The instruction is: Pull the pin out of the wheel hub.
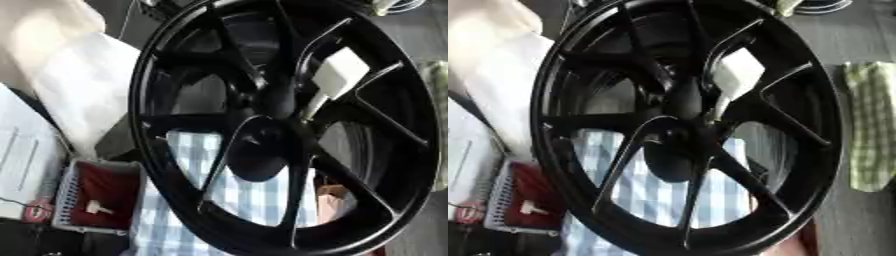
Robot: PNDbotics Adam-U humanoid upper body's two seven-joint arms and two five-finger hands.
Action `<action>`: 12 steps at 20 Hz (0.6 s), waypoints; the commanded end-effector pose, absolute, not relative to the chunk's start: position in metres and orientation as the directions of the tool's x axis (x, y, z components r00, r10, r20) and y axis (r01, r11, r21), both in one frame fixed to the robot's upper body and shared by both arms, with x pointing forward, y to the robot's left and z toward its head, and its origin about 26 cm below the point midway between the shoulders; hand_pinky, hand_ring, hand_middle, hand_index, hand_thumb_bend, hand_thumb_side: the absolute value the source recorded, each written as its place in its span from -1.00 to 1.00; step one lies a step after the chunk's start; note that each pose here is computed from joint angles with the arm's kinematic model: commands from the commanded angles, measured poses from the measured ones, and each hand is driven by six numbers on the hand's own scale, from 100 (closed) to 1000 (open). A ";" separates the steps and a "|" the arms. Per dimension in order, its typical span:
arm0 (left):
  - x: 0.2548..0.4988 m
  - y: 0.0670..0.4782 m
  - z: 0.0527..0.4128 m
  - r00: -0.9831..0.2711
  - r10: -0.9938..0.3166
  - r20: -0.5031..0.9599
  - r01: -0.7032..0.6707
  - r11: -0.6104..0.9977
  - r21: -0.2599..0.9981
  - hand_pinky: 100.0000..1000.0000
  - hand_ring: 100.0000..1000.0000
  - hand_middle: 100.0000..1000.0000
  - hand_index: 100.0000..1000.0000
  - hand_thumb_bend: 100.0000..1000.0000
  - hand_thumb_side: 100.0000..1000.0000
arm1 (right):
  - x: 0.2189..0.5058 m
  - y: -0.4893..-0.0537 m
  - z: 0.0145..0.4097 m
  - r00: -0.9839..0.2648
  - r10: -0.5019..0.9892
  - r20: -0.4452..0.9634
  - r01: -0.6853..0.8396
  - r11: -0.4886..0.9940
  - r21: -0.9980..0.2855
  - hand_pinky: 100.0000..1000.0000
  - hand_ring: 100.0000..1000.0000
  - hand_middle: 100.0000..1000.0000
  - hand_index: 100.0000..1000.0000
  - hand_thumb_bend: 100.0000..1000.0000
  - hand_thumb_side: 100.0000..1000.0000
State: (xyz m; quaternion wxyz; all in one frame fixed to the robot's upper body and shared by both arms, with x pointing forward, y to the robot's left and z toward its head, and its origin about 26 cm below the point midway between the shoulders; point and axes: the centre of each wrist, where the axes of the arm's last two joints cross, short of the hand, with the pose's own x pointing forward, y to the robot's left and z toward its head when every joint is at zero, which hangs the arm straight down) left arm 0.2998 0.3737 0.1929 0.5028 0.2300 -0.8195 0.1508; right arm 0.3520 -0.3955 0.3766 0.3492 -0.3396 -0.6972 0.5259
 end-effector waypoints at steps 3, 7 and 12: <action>0.297 0.378 0.202 -0.411 -0.243 0.879 -0.541 0.841 -0.021 0.48 0.47 0.32 0.48 -0.60 0.52 | 0.334 -0.452 0.379 -0.266 0.955 0.132 0.248 0.200 -0.948 0.64 0.40 -0.02 -0.04 -0.83 -1.00; 0.297 0.379 0.201 -0.410 -0.241 0.880 -0.543 0.840 -0.023 0.48 0.48 0.32 0.48 -0.60 0.51 | 0.333 -0.476 0.357 -0.106 0.985 0.135 0.256 0.158 -0.954 0.64 0.41 0.00 -0.02 -0.80 -1.00; 0.296 0.379 0.199 -0.406 -0.237 0.882 -0.545 0.838 -0.025 0.48 0.48 0.32 0.48 -0.60 0.52 | 0.333 -0.494 0.322 0.014 0.991 0.130 0.212 0.124 -0.969 0.64 0.41 0.00 -0.03 -0.80 -1.00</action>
